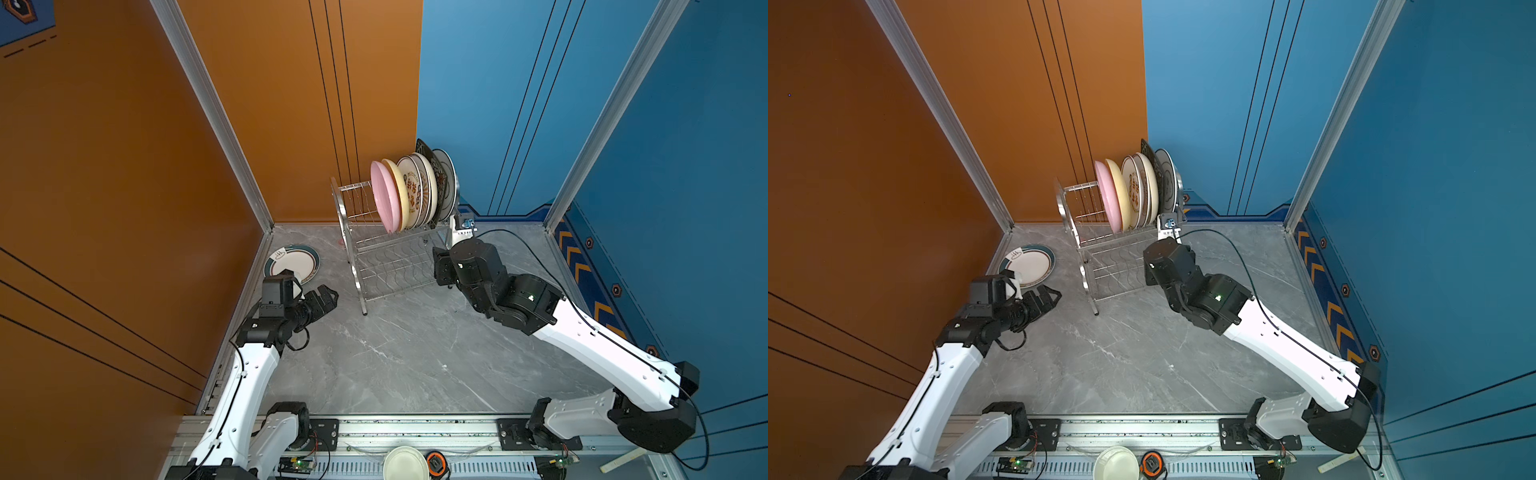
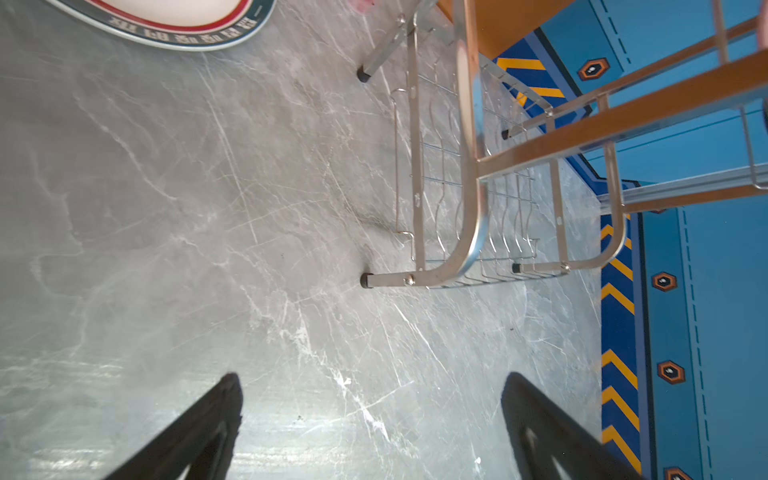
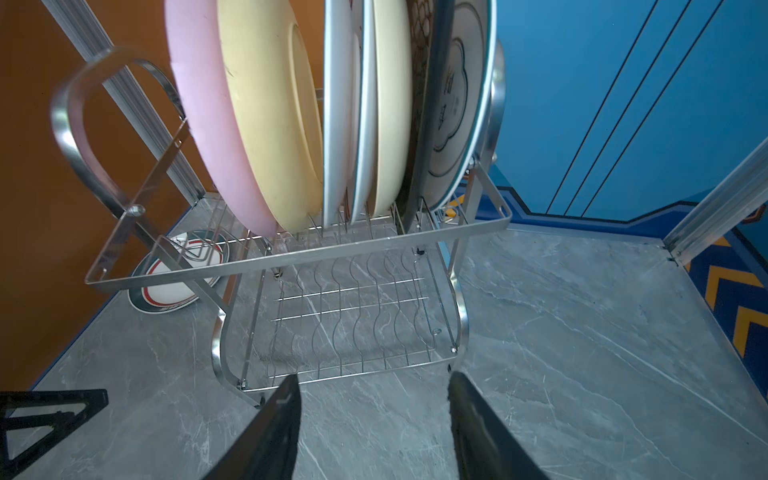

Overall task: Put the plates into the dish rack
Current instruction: 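Move the left gripper down to the white green-rimmed plate while the right withdraws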

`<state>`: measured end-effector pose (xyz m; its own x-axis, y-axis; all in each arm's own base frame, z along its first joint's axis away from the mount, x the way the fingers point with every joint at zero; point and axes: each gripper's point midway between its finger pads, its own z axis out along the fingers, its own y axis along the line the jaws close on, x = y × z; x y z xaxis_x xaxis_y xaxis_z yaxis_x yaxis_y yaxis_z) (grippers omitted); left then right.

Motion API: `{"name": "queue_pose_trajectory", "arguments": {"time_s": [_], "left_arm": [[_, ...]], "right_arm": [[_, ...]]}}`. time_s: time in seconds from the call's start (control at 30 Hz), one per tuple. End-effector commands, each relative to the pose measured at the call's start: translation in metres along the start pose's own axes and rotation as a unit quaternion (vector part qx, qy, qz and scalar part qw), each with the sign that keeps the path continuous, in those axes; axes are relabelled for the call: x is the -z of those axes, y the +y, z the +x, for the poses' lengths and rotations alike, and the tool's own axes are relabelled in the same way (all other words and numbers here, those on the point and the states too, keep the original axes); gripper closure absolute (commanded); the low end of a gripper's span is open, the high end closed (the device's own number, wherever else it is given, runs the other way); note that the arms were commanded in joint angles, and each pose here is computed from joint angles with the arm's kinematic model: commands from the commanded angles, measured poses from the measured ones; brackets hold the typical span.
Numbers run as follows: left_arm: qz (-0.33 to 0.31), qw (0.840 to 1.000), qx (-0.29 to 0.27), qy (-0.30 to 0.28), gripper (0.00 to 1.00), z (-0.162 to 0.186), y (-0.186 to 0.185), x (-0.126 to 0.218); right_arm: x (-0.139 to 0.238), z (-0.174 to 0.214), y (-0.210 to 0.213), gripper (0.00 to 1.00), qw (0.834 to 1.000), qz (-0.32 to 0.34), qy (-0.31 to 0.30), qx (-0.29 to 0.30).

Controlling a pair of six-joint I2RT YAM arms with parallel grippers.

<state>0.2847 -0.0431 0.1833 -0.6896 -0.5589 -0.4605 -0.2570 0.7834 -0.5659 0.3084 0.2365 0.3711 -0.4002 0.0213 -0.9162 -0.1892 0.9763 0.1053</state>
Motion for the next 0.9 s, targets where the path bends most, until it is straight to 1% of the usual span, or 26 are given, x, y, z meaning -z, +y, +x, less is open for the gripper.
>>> {"name": "queue_pose_trajectory", "arguments": {"time_s": [0.0, 0.27, 0.4, 0.53, 0.6, 0.67, 0.77, 0.8, 0.87], "left_arm": [[-0.025, 0.999, -0.002, -0.021, 0.02, -0.017, 0.009, 0.002], [-0.028, 0.998, 0.033, -0.049, 0.02, -0.050, 0.041, -0.023], [-0.019, 0.995, 0.068, -0.067, 0.01, -0.072, 0.065, -0.036], [-0.012, 0.991, 0.097, -0.089, 0.05, -0.095, 0.089, -0.049], [-0.002, 0.989, 0.118, -0.090, 0.07, -0.103, 0.100, -0.058], [0.007, 0.986, 0.140, -0.089, 0.10, -0.109, 0.110, -0.069], [0.011, 0.985, 0.160, -0.072, 0.13, -0.115, 0.118, -0.084], [0.010, 0.984, 0.164, -0.067, 0.16, -0.116, 0.120, -0.088], [0.006, 0.983, 0.173, -0.063, 0.19, -0.120, 0.125, -0.096]], "right_arm": [[0.000, 0.018, -0.014, 0.41, 0.998, -0.018, 0.033, -0.046], [-0.013, 0.052, -0.049, 0.38, 0.992, -0.024, 0.080, -0.095], [-0.020, 0.062, -0.069, 0.37, 0.988, -0.021, 0.094, -0.121], [-0.024, 0.067, -0.085, 0.37, 0.984, -0.022, 0.102, -0.141], [-0.027, 0.069, -0.092, 0.36, 0.983, -0.022, 0.107, -0.149], [-0.029, 0.071, -0.099, 0.36, 0.981, -0.021, 0.110, -0.156], [-0.035, 0.075, -0.108, 0.36, 0.979, -0.021, 0.115, -0.169], [-0.037, 0.077, -0.111, 0.36, 0.978, -0.020, 0.117, -0.173], [-0.040, 0.080, -0.116, 0.35, 0.976, -0.019, 0.121, -0.181]]}}
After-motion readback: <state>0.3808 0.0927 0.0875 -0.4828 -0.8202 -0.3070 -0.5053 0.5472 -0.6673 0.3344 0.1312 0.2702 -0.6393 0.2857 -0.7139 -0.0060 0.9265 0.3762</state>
